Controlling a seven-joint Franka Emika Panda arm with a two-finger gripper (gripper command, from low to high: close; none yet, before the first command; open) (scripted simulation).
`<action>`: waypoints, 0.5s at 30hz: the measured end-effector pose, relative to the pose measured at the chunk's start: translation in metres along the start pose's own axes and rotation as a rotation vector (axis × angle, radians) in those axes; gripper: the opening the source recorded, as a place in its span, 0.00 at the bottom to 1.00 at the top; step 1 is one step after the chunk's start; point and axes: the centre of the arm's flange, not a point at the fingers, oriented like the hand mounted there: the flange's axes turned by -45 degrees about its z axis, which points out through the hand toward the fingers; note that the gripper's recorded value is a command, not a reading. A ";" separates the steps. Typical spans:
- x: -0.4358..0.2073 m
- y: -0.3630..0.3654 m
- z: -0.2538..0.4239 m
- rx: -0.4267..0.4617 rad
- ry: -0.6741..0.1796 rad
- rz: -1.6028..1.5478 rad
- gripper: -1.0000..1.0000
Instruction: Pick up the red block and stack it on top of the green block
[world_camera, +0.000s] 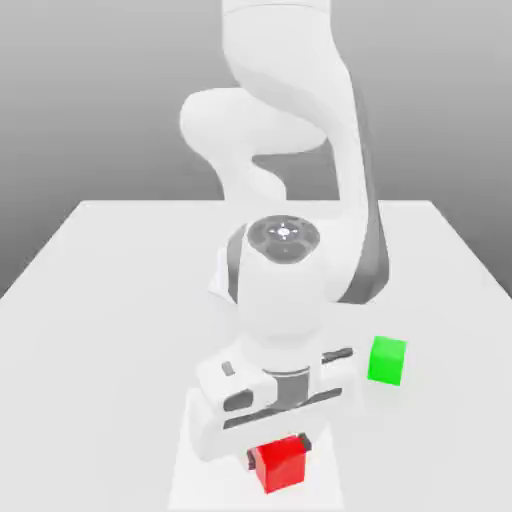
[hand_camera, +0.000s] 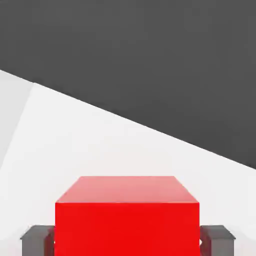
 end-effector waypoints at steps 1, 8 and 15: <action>0.000 0.000 0.000 0.000 0.000 0.000 0.00; 0.000 -0.001 -0.052 0.001 0.000 0.001 0.00; -0.004 -0.081 -0.085 0.080 0.021 0.132 0.00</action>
